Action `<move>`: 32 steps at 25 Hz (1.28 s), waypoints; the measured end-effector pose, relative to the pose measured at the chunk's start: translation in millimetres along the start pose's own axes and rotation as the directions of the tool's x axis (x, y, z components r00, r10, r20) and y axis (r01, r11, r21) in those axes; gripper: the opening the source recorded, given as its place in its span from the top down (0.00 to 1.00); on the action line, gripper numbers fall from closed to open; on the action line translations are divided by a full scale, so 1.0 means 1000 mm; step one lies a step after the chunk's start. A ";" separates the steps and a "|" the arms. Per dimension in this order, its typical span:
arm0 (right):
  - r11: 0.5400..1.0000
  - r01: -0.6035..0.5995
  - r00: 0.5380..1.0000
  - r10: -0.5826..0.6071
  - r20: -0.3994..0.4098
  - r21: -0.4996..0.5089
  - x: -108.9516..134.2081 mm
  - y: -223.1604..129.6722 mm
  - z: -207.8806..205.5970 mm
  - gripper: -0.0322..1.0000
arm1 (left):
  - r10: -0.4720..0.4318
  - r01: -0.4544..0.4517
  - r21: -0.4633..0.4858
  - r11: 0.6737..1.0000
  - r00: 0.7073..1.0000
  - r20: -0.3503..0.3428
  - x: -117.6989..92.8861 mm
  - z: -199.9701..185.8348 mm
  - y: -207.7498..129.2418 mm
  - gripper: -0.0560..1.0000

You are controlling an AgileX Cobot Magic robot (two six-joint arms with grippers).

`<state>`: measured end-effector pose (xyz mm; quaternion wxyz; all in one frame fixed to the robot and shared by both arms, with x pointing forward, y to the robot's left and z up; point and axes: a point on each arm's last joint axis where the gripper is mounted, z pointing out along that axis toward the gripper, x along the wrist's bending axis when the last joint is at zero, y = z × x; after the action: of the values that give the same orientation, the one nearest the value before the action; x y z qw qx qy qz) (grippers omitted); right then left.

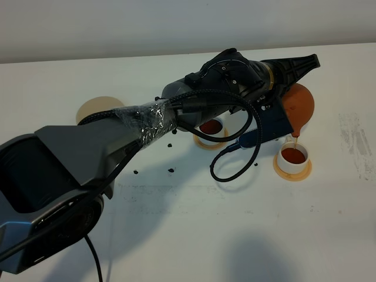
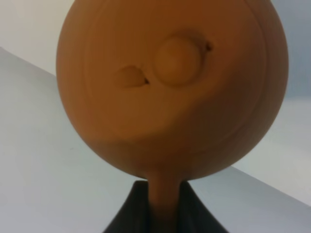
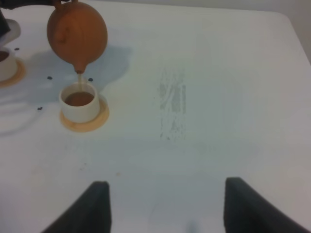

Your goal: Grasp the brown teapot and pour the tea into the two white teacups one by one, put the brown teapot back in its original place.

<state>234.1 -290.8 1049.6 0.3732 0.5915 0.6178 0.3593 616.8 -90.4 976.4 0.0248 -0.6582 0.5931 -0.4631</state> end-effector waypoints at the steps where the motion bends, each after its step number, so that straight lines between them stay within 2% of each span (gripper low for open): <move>1: 1.000 0.000 1.000 0.000 0.000 0.000 0.000 0.000 0.000 0.47 | 0.001 -0.001 0.000 1.000 1.000 0.000 0.000 0.000 0.000 0.86; 32: 1.000 0.000 1.000 0.000 0.000 0.000 0.000 0.000 0.000 0.47 | 0.071 -0.071 0.006 0.997 0.997 -0.013 0.001 0.000 0.000 0.86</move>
<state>234.1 -290.8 1049.6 0.3732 0.5915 0.6178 0.3593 617.0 -91.3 977.4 0.0392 -0.6336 0.6149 -0.4679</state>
